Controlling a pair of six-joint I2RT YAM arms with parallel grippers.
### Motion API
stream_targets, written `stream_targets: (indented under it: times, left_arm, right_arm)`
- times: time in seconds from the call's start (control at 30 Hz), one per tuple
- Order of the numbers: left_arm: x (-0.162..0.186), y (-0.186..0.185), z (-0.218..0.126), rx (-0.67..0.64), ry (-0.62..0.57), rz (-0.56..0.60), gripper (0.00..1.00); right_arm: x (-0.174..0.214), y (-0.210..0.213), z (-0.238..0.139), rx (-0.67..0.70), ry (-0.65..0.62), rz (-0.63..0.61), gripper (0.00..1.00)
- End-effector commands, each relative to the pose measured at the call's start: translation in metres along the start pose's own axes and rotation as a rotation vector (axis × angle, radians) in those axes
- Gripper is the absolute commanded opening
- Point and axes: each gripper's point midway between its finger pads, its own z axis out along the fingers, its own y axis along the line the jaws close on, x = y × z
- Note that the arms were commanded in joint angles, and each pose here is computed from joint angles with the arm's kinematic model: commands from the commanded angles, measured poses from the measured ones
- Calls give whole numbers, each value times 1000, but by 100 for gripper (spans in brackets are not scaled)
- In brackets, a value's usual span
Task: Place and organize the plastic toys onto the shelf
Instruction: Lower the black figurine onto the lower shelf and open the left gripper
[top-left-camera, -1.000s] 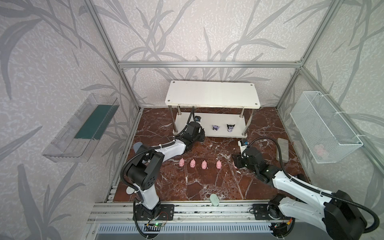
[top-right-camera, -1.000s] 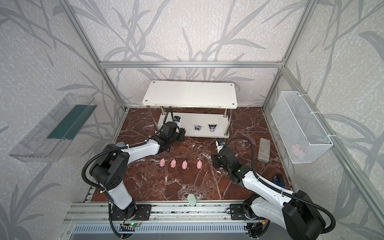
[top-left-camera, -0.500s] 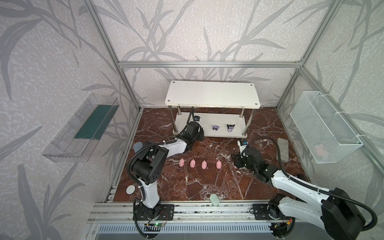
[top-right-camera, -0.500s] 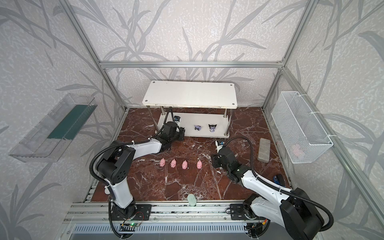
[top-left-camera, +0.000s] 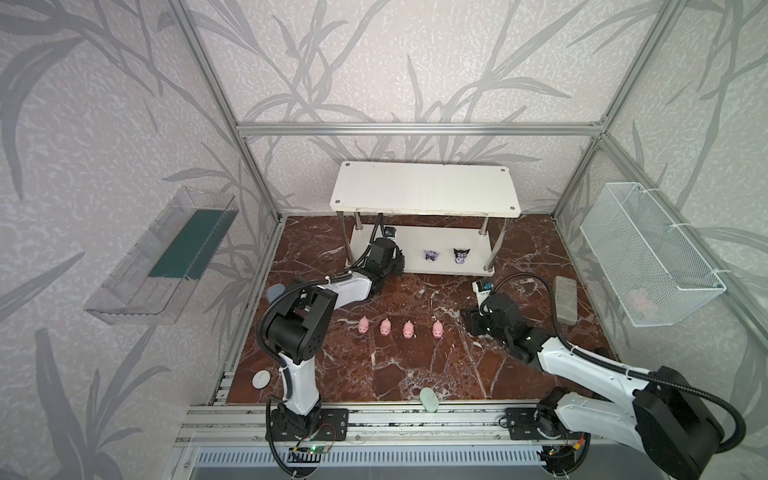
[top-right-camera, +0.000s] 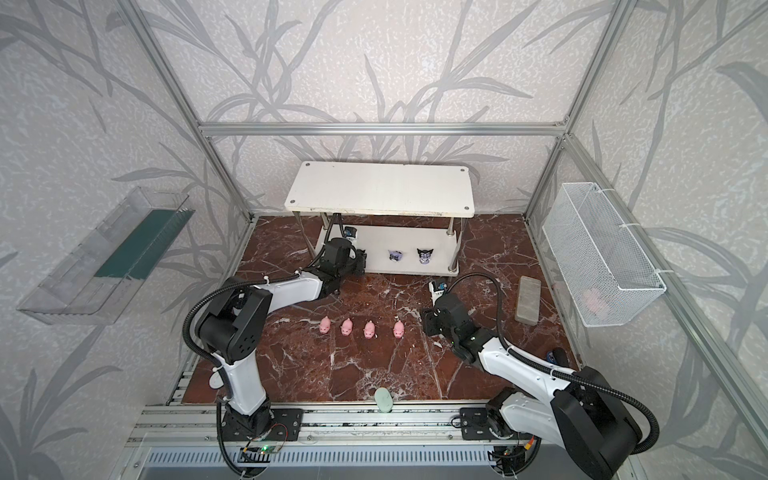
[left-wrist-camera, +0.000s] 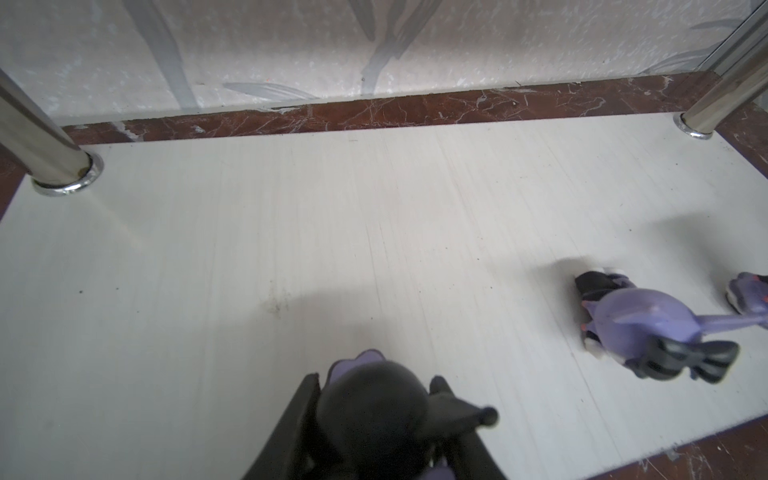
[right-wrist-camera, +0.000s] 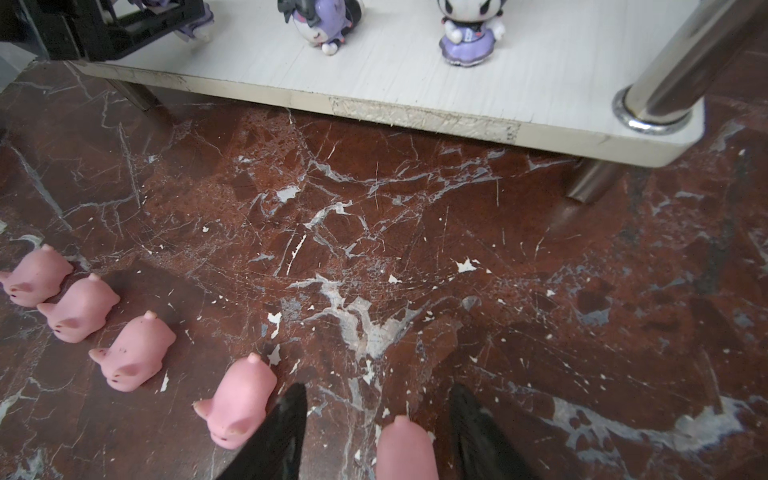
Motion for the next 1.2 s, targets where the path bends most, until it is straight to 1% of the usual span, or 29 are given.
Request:
stream_targets:
  times: [0.0, 0.73, 0.93, 1.17]
  left_arm:
    - [-13, 1, 4, 7, -22, 13, 35]
    - [-5, 10, 7, 4, 27, 0, 42]
    - [-2, 13, 7, -5, 38, -2, 46]
    - [-3, 16, 6, -10, 30, -11, 53]
  right_arm:
    - [-7, 2, 2, -11, -21, 13, 56]
    - [-7, 4, 9, -22, -9, 16, 56]
    - [-5, 3, 9, -20, -8, 17, 56]
    - [-5, 2, 9, -17, -8, 18, 56]
